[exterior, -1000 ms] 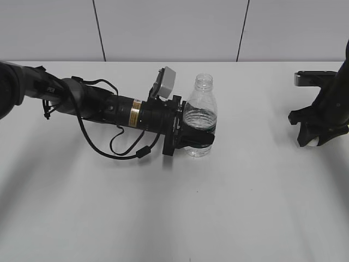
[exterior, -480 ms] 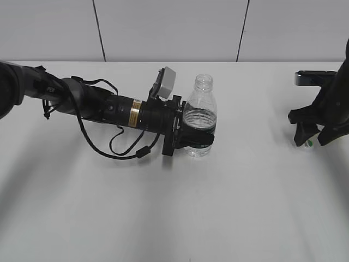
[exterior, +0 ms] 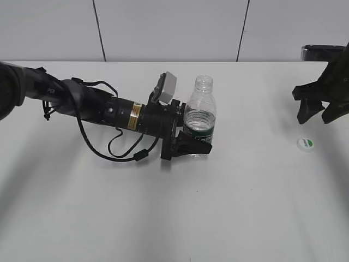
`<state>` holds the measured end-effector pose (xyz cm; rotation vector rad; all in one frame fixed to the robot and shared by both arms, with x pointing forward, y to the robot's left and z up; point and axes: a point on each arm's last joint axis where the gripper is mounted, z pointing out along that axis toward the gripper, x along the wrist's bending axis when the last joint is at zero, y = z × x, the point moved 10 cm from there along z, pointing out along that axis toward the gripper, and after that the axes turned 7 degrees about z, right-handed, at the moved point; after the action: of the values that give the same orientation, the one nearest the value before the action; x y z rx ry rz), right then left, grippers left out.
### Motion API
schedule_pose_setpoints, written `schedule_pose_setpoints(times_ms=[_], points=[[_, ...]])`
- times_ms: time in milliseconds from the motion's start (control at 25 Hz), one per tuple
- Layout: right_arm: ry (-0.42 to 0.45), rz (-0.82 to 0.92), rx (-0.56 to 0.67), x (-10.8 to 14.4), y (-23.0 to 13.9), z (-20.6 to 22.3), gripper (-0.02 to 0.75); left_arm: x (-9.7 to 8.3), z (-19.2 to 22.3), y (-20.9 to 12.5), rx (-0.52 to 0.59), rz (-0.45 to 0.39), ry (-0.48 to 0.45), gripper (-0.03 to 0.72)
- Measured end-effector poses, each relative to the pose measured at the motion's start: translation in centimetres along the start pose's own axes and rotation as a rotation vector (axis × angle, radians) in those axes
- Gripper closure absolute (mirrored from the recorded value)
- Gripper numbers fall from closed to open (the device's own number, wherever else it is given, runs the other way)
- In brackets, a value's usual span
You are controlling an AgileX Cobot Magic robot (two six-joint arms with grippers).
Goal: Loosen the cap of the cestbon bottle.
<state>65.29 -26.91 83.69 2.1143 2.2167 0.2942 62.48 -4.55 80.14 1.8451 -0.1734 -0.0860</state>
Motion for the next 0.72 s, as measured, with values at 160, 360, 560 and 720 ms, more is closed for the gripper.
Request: schedule_pose_setpoints(times_ms=[160,360,560,720], points=[[0.0,-0.001,-0.02,0.1,0.3,-0.8,0.279,0.1,-0.2,0.5,0.004,0.014,0.001,0.179],[0.0,-0.001,-0.024,0.1,0.3,-0.9,0.279,0.5,-0.9,3.0,0.001,0.05,0.011,0.177],[0.003,0.001,-0.022,0.1,0.3,-1.0,0.279,0.8,-2.0,6.5,-0.005,0.082,0.026,0.176],[0.011,0.008,-0.047,0.4,0.6,-2.0,0.279,1.0,-2.8,8.9,-0.012,0.084,0.04,0.176]])
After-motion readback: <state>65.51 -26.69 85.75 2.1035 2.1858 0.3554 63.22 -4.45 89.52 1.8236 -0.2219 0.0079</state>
